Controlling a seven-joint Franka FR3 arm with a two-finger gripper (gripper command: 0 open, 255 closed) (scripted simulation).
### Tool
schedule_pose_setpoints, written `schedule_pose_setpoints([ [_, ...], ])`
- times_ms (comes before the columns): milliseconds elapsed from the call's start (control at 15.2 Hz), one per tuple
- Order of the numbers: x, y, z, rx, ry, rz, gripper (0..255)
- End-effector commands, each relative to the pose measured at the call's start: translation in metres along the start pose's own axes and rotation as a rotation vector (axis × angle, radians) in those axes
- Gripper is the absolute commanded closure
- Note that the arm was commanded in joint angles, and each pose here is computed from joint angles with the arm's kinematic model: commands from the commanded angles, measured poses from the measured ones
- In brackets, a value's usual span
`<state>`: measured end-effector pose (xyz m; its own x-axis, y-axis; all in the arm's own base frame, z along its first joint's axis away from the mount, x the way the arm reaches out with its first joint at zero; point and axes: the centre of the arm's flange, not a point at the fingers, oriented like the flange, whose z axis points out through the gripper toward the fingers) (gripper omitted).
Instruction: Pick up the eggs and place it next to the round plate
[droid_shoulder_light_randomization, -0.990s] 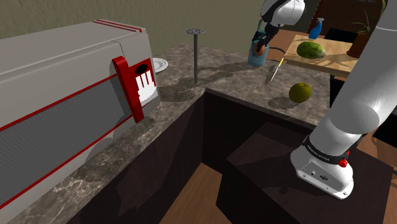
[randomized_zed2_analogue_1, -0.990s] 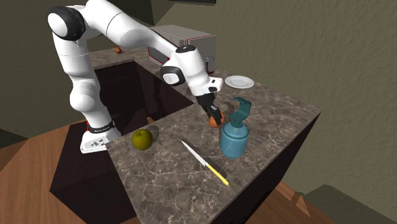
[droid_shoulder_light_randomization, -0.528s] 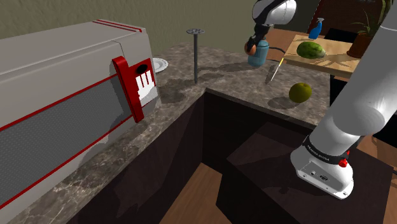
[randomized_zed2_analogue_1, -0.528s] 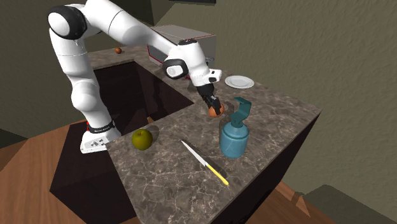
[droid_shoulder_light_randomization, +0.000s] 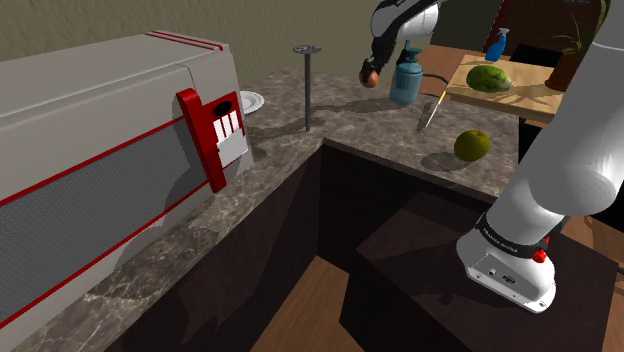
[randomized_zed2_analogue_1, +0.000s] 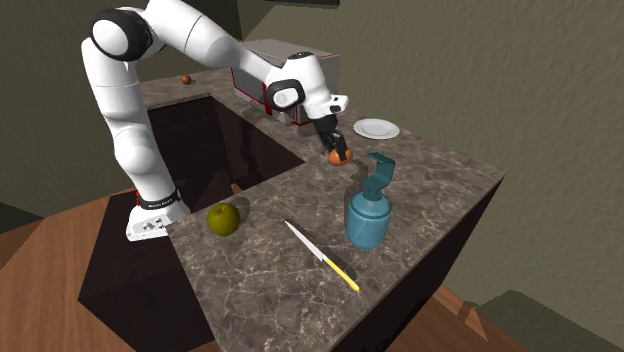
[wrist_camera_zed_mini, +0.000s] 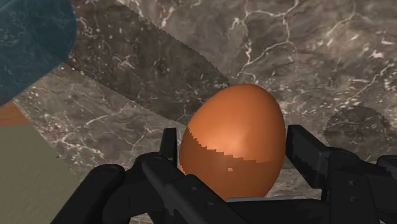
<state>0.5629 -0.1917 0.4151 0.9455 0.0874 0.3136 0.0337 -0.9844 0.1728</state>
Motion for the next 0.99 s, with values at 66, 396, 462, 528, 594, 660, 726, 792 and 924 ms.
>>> schedule_pose_setpoints([
  [66,0.024,-0.032,0.003,0.000,0.000,0.002,255],
  [396,0.060,-0.087,0.005,0.000,0.000,0.002,255],
  [462,0.067,-0.098,0.005,0.000,0.000,0.002,255],
  [528,0.074,-0.109,0.005,0.000,0.000,0.002,255],
  [594,0.081,-0.120,0.006,0.000,0.000,0.002,255],
  [660,0.088,-0.131,0.006,0.000,0.000,0.002,255],
  [726,0.096,-0.142,0.006,0.000,0.000,0.002,255],
  [792,0.103,-0.153,0.007,0.000,0.000,0.002,255],
  [924,0.117,-0.175,0.007,0.000,0.000,0.002,255],
])
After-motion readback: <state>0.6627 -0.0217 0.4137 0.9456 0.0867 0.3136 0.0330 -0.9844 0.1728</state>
